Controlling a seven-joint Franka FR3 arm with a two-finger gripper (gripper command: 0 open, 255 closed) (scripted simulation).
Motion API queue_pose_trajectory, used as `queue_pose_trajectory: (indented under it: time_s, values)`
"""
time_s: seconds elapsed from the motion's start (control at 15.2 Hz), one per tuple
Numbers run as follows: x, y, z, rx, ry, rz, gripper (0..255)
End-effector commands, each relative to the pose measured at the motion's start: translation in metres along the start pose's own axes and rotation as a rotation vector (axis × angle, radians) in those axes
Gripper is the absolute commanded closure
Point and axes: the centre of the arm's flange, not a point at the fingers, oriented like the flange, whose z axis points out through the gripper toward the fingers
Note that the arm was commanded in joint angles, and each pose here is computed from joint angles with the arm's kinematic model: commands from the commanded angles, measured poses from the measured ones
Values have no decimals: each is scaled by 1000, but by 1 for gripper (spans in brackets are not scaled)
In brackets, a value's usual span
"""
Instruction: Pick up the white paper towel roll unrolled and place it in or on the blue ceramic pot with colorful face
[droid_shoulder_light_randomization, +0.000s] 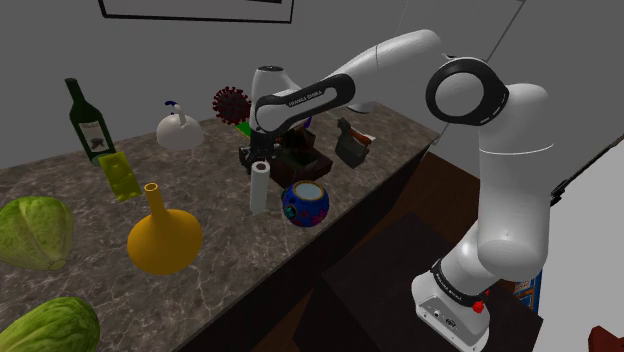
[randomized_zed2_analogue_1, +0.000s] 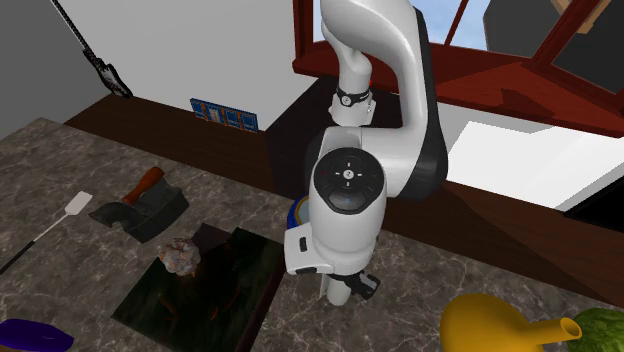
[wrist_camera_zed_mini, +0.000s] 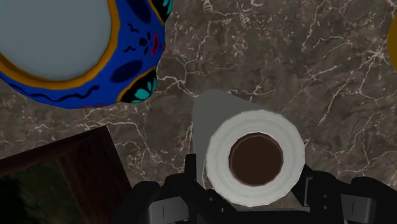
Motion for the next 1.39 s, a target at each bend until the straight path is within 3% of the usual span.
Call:
queue_pose_trajectory:
  time_s: [0.0, 1.32]
  values:
    - [-1, -1, 0, 1, -2, -1, 255]
    - [-5, -7, -105, 1, -2, -1, 255]
